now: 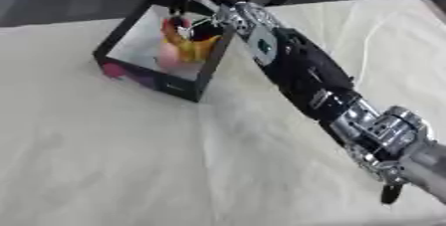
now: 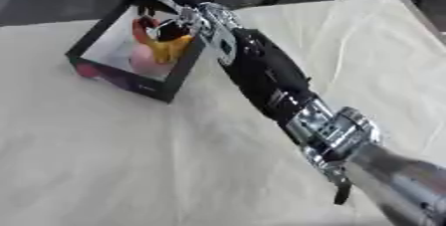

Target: Pick up objects on the table and place them in the box.

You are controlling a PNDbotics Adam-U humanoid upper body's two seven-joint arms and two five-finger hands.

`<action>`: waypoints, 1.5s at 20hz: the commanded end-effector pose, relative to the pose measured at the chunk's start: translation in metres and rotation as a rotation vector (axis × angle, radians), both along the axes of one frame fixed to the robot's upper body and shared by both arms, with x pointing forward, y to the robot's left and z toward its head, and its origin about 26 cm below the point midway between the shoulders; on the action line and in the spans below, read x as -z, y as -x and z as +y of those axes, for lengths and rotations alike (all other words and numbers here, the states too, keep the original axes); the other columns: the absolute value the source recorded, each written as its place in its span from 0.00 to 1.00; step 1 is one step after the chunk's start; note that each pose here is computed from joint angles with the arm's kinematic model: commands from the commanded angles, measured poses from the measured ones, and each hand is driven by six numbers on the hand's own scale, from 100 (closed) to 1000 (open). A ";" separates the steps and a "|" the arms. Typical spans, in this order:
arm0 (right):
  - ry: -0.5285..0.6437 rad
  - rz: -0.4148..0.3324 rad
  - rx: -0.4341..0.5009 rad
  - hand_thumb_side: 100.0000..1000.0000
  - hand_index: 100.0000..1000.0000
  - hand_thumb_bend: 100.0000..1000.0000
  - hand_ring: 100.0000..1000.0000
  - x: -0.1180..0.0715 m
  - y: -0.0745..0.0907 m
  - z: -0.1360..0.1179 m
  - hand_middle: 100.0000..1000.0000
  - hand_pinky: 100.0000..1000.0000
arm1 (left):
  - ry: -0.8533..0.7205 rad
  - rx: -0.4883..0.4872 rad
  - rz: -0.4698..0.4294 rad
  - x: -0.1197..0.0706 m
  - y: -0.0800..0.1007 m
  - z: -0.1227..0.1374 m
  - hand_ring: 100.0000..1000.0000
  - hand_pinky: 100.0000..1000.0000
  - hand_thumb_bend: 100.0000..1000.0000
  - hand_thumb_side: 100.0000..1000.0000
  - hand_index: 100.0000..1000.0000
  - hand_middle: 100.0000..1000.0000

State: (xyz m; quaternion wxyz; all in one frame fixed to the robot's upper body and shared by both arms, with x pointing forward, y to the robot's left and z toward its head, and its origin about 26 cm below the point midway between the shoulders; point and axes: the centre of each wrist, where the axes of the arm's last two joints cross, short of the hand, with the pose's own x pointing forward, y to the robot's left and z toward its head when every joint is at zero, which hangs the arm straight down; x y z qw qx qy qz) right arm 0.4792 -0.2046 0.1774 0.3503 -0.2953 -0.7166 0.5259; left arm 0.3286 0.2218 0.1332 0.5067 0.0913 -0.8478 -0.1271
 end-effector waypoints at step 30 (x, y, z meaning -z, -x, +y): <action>-0.203 -0.186 -0.149 0.34 0.90 0.00 0.76 -0.009 0.053 -0.042 0.68 0.84 | -0.047 -0.175 0.046 0.018 0.013 0.042 0.45 0.70 0.99 0.61 0.79 0.52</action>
